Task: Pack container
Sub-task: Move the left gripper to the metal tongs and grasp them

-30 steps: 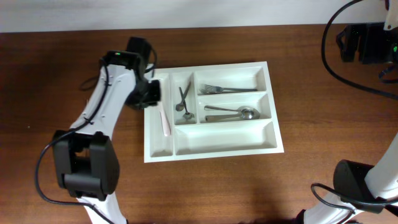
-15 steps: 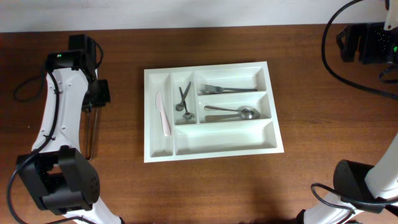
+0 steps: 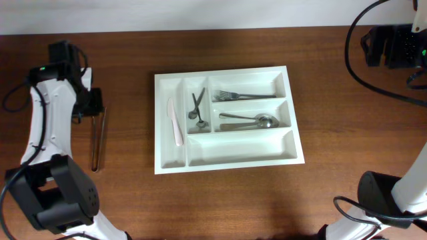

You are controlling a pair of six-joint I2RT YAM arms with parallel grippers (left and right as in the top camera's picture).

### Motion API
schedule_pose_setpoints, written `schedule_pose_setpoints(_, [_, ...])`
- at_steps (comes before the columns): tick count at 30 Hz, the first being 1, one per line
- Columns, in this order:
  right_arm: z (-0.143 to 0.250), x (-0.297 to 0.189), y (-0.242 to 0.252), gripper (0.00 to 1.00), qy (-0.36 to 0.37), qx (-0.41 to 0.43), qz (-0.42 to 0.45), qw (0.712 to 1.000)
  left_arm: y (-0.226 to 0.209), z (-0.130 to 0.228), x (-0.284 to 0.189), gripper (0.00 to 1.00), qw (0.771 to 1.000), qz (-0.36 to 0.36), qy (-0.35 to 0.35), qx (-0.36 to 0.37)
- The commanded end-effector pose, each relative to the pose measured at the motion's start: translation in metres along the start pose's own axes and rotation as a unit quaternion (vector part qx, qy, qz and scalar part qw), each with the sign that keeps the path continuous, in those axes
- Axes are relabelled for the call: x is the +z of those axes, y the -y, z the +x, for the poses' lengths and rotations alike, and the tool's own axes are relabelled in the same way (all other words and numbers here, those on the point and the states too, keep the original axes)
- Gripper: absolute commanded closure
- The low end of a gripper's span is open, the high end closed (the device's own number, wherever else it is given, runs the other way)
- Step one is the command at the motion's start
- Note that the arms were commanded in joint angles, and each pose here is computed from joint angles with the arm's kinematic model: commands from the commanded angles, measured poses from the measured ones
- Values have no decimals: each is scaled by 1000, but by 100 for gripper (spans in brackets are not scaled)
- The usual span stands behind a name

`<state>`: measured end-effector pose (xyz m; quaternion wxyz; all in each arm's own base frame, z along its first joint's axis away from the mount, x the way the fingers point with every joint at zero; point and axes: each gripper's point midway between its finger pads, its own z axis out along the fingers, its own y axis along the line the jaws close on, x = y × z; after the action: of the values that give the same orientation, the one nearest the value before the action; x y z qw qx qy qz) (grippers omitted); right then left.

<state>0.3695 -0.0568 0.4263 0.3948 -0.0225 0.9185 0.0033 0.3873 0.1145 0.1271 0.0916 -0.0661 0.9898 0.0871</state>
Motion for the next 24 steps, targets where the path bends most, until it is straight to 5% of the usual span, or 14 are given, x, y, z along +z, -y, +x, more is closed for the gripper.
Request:
schedule_pose_setpoints(1, [2,0,2,1,-3,7,2,1000,6,14,14,69,999,25,-15,30])
schedule_pose_setpoints(24, [2,0,2,1,-3,7,2,1000,22,54,90,64,999,27,-26,30])
